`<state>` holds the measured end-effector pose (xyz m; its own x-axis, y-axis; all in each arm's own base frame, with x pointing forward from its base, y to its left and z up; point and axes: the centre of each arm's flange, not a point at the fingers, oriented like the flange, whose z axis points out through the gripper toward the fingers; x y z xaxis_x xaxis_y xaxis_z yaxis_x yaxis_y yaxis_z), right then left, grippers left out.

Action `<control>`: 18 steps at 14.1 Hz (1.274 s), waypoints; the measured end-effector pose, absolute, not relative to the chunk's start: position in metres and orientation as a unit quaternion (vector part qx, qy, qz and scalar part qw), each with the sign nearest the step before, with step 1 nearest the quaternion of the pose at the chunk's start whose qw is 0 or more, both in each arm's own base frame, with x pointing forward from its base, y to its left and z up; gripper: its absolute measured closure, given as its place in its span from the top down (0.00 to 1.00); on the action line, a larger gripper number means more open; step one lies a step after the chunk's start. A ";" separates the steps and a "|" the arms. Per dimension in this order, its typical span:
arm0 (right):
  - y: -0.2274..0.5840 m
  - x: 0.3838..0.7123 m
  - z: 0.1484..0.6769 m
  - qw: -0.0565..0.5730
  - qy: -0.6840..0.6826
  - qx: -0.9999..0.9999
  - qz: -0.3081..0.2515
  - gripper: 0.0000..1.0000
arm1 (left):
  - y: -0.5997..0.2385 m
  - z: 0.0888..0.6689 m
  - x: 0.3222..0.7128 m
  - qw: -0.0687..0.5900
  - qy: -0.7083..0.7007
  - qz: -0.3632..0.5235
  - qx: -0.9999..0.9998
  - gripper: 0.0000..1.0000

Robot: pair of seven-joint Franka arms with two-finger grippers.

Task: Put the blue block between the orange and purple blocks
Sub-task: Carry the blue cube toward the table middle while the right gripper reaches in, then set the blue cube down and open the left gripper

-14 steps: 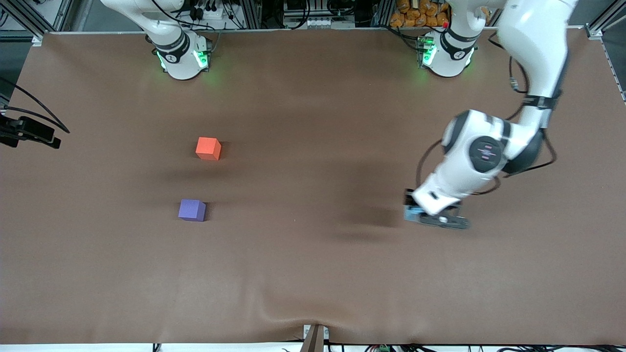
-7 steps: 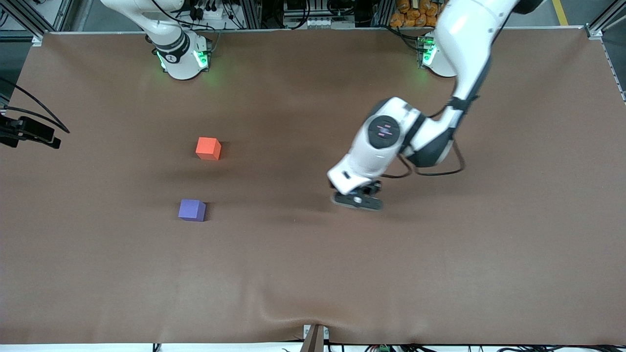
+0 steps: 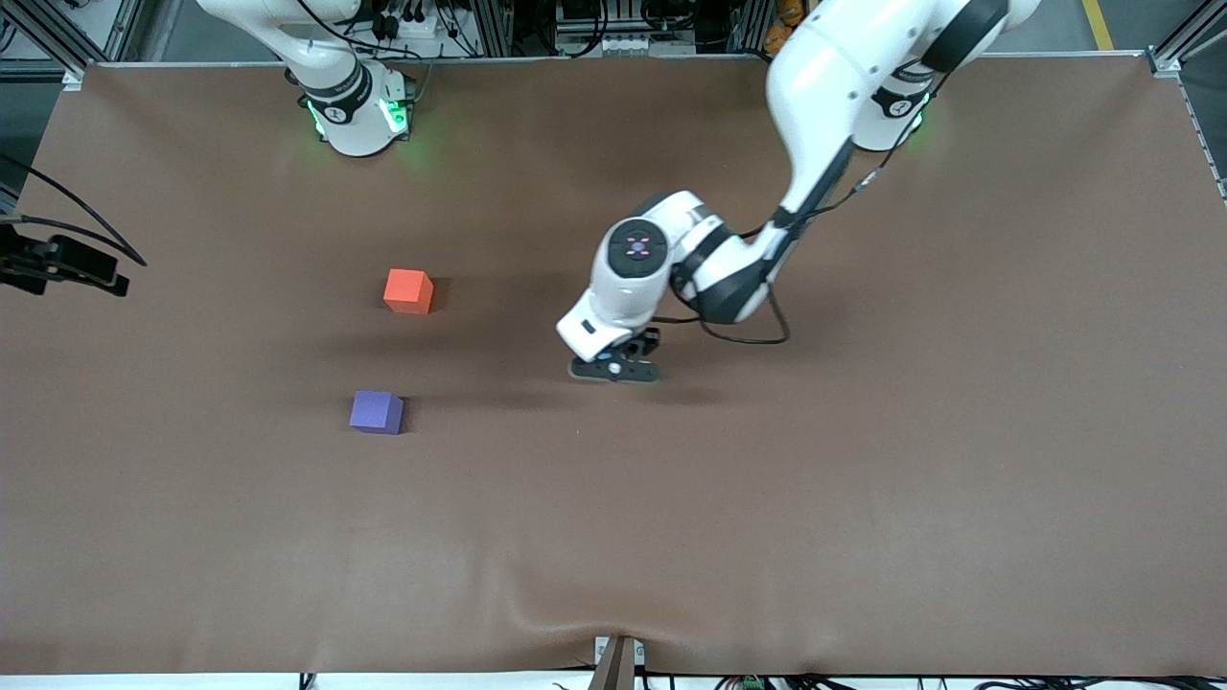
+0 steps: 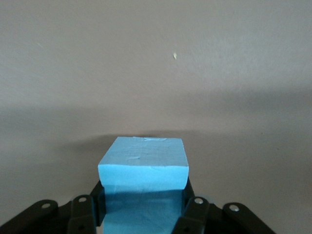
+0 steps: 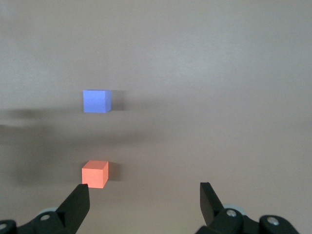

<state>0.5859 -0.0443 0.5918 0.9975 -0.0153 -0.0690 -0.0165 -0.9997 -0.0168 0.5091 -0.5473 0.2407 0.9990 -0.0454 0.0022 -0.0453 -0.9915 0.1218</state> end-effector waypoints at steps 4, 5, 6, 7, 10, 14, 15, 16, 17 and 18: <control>0.028 0.625 0.510 0.005 -0.047 -0.996 0.073 1.00 | -0.568 0.213 0.493 0.039 -0.011 0.009 0.999 0.63; 0.043 0.633 0.486 0.004 -0.055 -0.995 0.083 1.00 | -0.568 0.216 0.495 0.040 -0.009 0.011 0.999 0.72; 0.055 0.640 0.465 0.007 -0.060 -0.994 0.092 1.00 | -0.568 0.220 0.498 0.043 -0.008 0.015 0.999 0.83; 0.061 0.645 0.447 0.012 -0.061 -0.993 0.099 1.00 | -0.568 0.225 0.502 0.045 -0.007 0.019 0.999 0.92; 0.072 0.661 0.395 0.033 -0.058 -0.992 0.105 1.00 | -0.559 0.253 0.520 0.052 0.004 0.040 0.998 1.00; 0.129 0.665 0.317 0.024 -0.097 -0.987 0.128 1.00 | -0.449 0.365 0.602 0.023 0.090 0.059 0.994 1.00; 0.148 0.663 0.305 0.021 -0.110 -0.985 0.130 1.00 | -0.407 0.397 0.622 0.018 0.113 0.060 0.992 1.00; 0.162 0.660 0.300 0.021 -0.117 -0.984 0.131 1.00 | -0.365 0.426 0.637 0.011 0.137 0.060 0.989 1.00; 0.174 0.658 0.300 0.029 -0.119 -0.984 0.132 1.00 | -0.324 0.453 0.647 0.002 0.157 0.055 0.986 1.00; 0.183 0.656 0.302 0.041 -0.118 -0.983 0.132 1.00 | -0.288 0.475 0.652 -0.007 0.164 0.050 0.985 1.00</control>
